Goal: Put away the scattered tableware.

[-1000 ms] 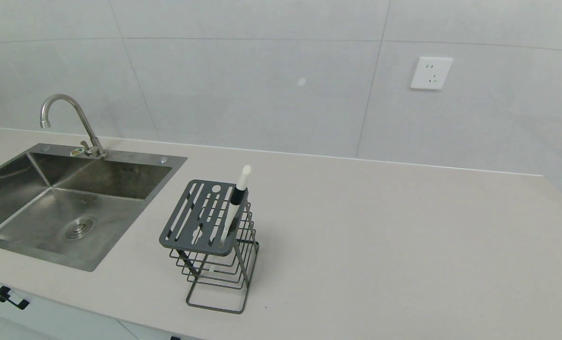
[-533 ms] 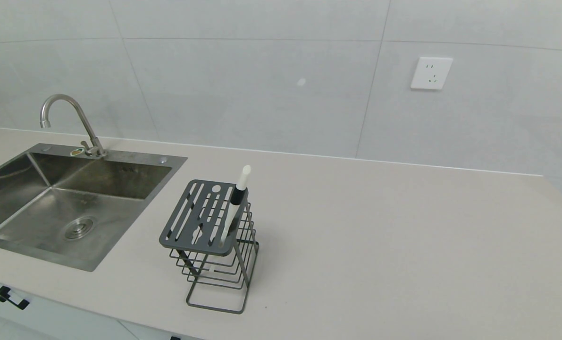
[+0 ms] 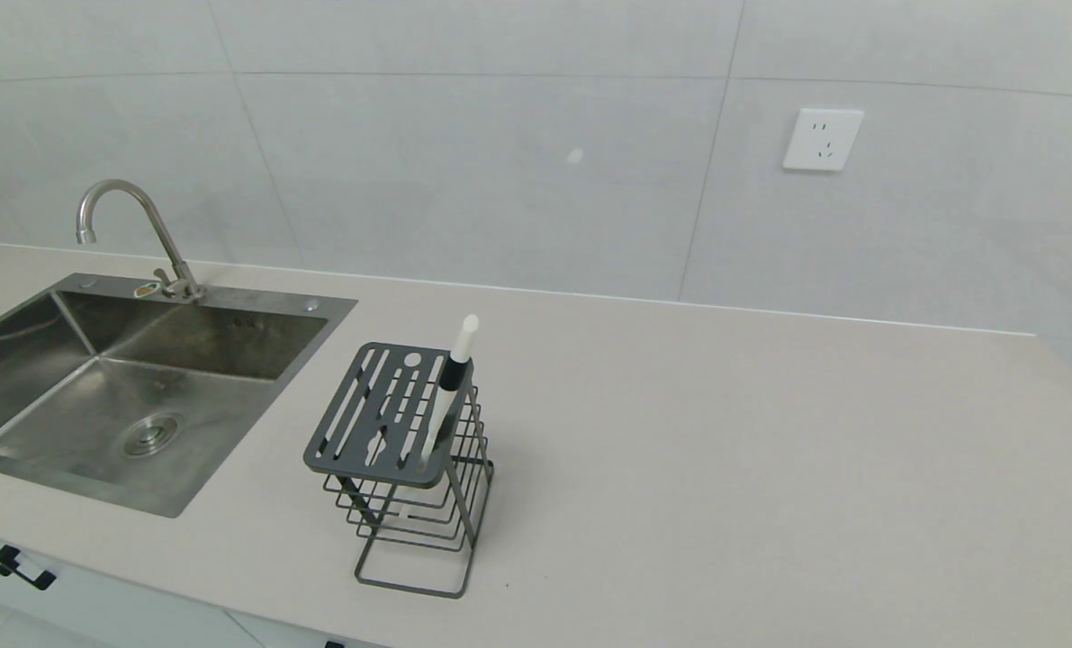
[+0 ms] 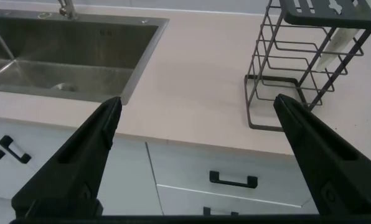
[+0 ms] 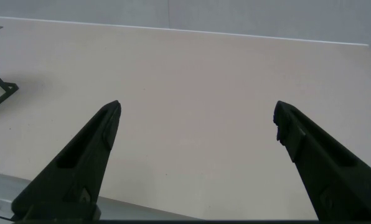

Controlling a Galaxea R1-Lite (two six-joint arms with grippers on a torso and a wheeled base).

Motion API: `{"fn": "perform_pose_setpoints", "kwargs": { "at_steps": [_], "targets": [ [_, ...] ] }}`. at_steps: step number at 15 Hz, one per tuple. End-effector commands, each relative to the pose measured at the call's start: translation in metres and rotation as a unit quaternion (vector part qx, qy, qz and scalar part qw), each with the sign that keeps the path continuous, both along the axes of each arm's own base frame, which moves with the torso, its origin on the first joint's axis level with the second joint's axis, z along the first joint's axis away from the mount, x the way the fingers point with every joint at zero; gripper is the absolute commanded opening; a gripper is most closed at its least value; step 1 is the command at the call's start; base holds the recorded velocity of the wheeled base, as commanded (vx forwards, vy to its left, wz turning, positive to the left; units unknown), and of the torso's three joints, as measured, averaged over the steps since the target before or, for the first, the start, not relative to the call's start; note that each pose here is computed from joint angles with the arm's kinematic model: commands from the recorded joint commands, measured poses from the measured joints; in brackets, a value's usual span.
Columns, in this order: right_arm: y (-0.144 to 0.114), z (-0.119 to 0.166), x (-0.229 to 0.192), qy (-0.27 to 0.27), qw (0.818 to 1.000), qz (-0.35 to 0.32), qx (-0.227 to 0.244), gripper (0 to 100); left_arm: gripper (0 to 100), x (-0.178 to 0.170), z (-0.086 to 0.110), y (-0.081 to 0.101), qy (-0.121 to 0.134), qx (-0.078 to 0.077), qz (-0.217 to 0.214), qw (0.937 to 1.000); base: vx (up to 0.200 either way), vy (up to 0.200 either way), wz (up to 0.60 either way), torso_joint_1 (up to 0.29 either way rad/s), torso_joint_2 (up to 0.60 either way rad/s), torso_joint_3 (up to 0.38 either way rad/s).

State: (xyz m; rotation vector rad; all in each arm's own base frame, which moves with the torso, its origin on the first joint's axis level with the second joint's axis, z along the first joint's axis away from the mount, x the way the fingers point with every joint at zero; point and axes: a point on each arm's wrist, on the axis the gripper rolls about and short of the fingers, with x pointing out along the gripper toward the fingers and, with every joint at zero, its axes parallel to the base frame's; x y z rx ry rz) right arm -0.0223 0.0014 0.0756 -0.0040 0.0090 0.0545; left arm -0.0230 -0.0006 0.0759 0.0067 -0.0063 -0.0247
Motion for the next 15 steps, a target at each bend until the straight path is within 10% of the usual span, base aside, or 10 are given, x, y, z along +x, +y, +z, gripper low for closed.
{"fn": "perform_pose_setpoints", "kwargs": {
  "at_steps": [1, 15],
  "targets": [
    [0.0, -0.0001, 0.0002, 0.001, 1.0, 0.0, 0.0, 100, 100, 0.0002, 0.0, 0.0, 0.001, -0.001, 0.001, 1.0, -0.2, 0.0, 0.0, 0.002, 0.01, 0.002],
    [0.0, 0.0003, 0.0001, 0.0, 1.0, 0.0, 0.0, 100, 100, 0.0002, 0.0, 0.0, 0.001, -0.001, 0.0, 1.0, -0.057, -0.057, -0.17, 0.003, 0.0, 0.003]
  ]
}}
